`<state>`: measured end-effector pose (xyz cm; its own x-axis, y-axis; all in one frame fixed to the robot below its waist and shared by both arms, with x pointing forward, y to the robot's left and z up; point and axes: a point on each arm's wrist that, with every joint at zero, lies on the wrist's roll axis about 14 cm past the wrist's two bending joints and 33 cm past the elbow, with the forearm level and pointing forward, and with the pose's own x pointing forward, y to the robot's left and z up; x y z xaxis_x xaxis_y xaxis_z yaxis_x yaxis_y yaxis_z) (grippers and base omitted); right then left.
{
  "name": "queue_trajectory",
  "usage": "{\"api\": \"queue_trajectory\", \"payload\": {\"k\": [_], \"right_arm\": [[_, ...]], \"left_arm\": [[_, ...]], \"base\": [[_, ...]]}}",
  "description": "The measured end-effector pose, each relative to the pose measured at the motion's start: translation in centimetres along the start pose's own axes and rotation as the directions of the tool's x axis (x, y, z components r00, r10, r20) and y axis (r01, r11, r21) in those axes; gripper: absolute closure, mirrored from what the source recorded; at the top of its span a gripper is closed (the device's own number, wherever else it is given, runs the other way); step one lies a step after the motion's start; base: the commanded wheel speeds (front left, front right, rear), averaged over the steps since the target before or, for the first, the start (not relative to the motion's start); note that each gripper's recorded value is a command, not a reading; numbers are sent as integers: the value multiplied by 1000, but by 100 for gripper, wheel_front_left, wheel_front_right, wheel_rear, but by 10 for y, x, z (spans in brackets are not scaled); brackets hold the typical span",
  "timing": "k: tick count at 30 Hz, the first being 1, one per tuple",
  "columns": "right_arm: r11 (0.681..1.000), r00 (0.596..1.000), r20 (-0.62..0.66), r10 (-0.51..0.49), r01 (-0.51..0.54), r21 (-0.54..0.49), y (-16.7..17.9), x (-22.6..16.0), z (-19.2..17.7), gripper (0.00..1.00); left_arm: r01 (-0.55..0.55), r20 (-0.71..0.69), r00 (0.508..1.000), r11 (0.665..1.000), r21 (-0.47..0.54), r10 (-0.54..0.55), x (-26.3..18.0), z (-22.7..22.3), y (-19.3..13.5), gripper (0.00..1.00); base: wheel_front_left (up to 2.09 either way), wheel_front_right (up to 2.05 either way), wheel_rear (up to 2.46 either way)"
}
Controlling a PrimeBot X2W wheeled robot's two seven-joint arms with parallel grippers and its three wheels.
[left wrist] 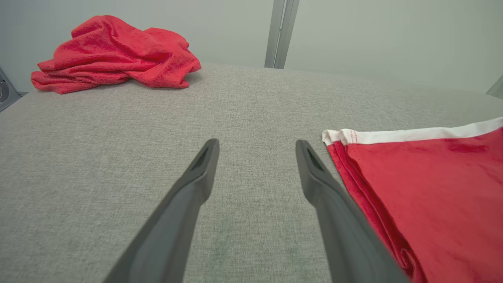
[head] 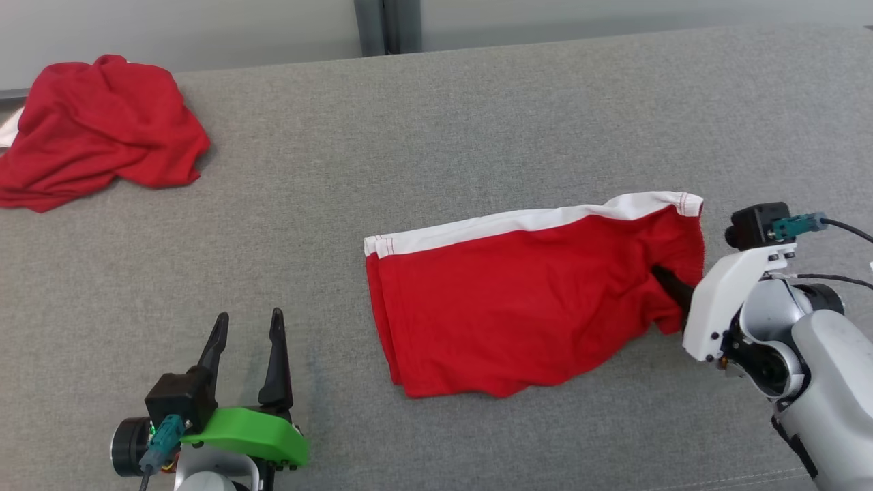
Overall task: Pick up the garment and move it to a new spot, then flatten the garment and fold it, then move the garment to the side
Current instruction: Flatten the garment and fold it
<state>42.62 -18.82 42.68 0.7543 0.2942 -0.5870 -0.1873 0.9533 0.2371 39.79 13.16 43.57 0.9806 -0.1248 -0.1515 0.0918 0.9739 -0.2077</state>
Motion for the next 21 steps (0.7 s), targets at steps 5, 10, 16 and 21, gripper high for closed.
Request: {"api": "queue_trajectory", "payload": {"k": [5,10,16,21], "right_arm": [[989,990,15,142,-142,32,47,5,4,100],[961,962,27,273,-274,38,94,5,8,100],[914,914,30,404,-404,40,147,5,8,100],[886,886,-1,463,-463,26,178,10,5,100]], "left_arm": [[25,-15,1000,1000,-9,-25,7,-6,-9,0],[25,-10,1000,1000,-9,-25,6,-4,-9,0],[-1,4,1000,1000,-15,2,0,0,-1,0],[-21,17,1000,999,-25,21,-6,4,3,0]], "base": [[0,0,0],[0,0,0],[0,0,0],[0,0,0]]}}
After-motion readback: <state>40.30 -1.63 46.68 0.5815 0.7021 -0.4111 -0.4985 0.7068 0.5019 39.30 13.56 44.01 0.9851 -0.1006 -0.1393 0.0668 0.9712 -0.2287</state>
